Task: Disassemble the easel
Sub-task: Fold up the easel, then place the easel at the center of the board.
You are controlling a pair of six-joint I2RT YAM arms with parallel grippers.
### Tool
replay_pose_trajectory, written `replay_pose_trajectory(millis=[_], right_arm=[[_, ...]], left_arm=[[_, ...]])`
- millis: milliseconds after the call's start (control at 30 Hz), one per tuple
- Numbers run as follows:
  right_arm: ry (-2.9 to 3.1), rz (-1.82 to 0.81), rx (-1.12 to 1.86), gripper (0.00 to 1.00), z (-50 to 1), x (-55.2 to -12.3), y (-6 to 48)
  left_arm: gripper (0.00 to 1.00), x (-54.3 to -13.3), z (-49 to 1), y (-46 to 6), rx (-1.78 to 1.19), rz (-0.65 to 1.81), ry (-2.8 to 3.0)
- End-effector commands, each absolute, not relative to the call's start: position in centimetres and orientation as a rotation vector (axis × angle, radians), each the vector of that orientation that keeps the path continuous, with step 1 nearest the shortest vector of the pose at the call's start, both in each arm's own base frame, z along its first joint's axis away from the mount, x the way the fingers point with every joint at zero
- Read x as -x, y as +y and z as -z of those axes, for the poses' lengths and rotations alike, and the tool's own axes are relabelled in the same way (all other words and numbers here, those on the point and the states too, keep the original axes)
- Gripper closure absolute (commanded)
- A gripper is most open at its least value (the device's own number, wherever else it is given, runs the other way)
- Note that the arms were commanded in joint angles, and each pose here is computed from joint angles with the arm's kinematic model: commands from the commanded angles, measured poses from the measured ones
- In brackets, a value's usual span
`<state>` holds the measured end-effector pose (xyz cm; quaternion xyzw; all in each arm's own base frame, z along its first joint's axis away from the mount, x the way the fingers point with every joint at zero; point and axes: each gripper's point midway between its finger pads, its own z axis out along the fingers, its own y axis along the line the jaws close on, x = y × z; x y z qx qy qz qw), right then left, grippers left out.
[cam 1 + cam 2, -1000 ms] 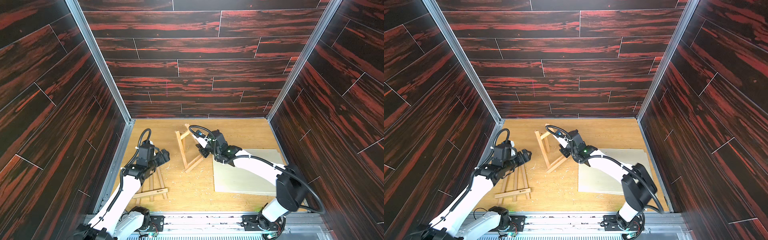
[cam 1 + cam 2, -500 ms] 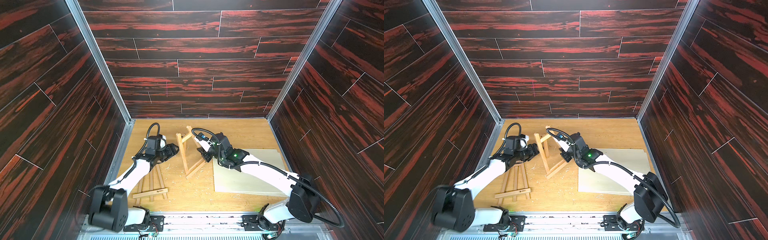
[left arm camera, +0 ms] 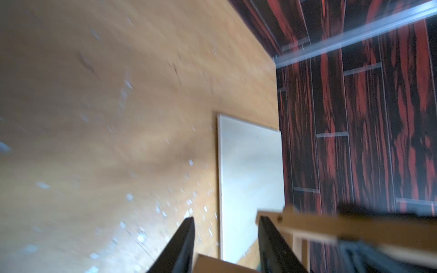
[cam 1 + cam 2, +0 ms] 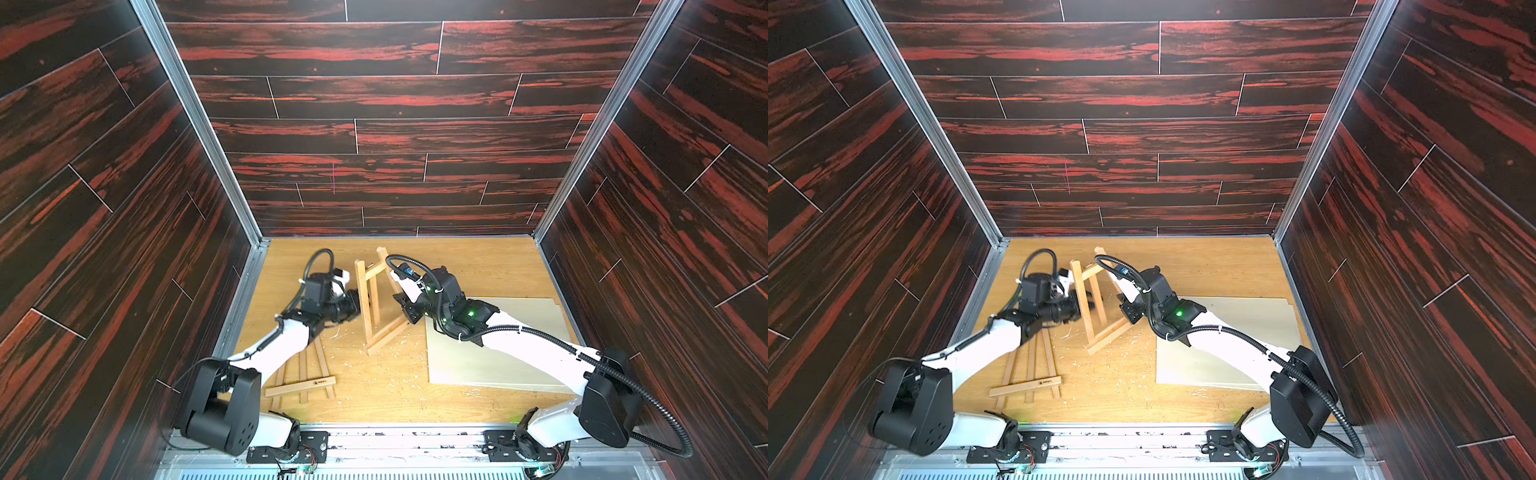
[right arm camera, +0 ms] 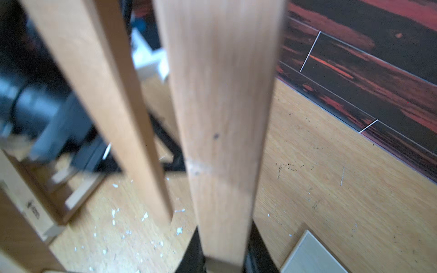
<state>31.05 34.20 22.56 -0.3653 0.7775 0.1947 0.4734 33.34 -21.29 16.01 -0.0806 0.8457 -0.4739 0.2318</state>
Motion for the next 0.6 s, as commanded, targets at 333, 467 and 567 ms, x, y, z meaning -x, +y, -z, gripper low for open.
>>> replay_pose_trajectory(millis=[333,467,567], right_arm=[[2.037,-0.621,0.638,0.77,-18.4,-28.3,34.0],[2.109,-0.616,0.599,0.77,-15.6,-27.3,33.6],[2.155,-0.602,0.573,0.77,-13.9,-27.0,33.3]], left_arm=[[0.52,-29.5,-13.1,-22.6,0.262,1.349,2.349],[0.52,-28.3,-10.7,-22.4,0.288,1.336,2.399],[0.52,-27.6,-9.3,-22.1,0.306,1.315,2.433]])
